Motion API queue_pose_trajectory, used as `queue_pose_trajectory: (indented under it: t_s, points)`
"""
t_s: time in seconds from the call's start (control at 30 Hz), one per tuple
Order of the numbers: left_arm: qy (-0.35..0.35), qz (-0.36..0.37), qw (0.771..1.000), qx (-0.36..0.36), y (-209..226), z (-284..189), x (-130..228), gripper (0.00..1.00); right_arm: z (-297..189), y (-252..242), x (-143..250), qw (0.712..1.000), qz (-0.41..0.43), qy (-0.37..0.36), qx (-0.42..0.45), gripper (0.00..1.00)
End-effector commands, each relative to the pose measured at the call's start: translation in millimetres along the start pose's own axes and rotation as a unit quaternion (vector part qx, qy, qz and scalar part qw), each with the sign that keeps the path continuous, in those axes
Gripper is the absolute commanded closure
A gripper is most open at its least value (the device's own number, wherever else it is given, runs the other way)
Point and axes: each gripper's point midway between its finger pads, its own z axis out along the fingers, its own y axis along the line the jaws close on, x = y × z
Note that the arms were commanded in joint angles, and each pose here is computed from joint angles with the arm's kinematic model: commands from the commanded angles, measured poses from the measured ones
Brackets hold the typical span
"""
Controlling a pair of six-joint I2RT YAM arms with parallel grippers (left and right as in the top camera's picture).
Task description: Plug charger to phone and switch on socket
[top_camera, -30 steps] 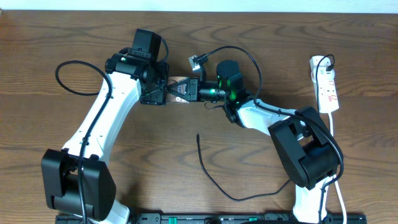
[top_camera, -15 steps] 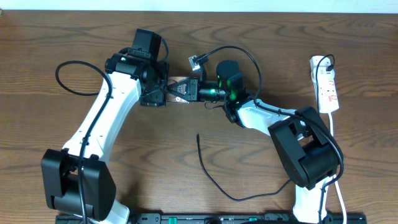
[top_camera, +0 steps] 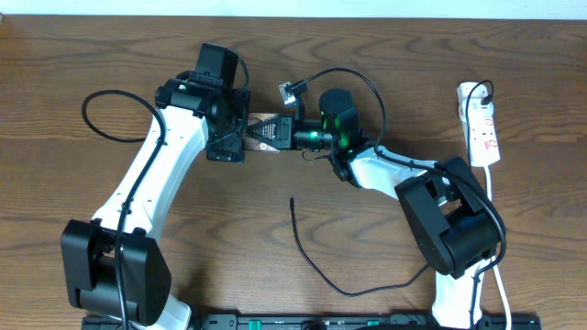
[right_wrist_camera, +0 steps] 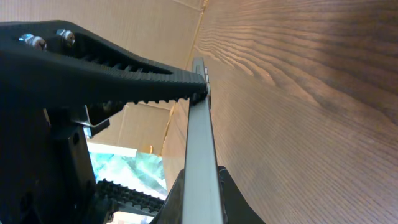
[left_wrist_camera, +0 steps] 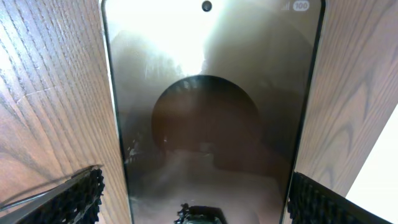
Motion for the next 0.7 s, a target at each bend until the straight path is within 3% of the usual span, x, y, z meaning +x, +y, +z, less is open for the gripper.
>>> queue_pose_trajectory:
  t_s: [0.0,0.3,0.43,0.53,0.67]
  points:
    - [-0.001,0.021,1.0,0.007,0.4,-7.2,0.4,0.09,-5.2,1.7,-9.1,1.0,-0.014,-0.007,-0.005,0.99]
    - [0.064,0.078,0.995,0.015,-3.7,-10.3,9.4,0.09,-37.6,-35.7,-29.7,0.997,0.055,-0.03,0.042,0.99]
    - [0.072,0.173,0.981,0.054,-19.4,-13.0,5.6,0.09,-57.0,-47.8,-45.8,0.99,0.115,-0.056,0.051,0.99]
    - [0.068,0.209,0.973,0.07,-25.9,-14.2,1.5,0.09,-71.5,-57.0,-59.6,0.977,0.187,-0.085,0.056,0.99]
    - [0.083,0.211,0.97,0.089,-33.7,-16.9,4.0,0.08,-86.8,-67.5,-74.1,0.938,0.319,-0.125,0.052,0.99]
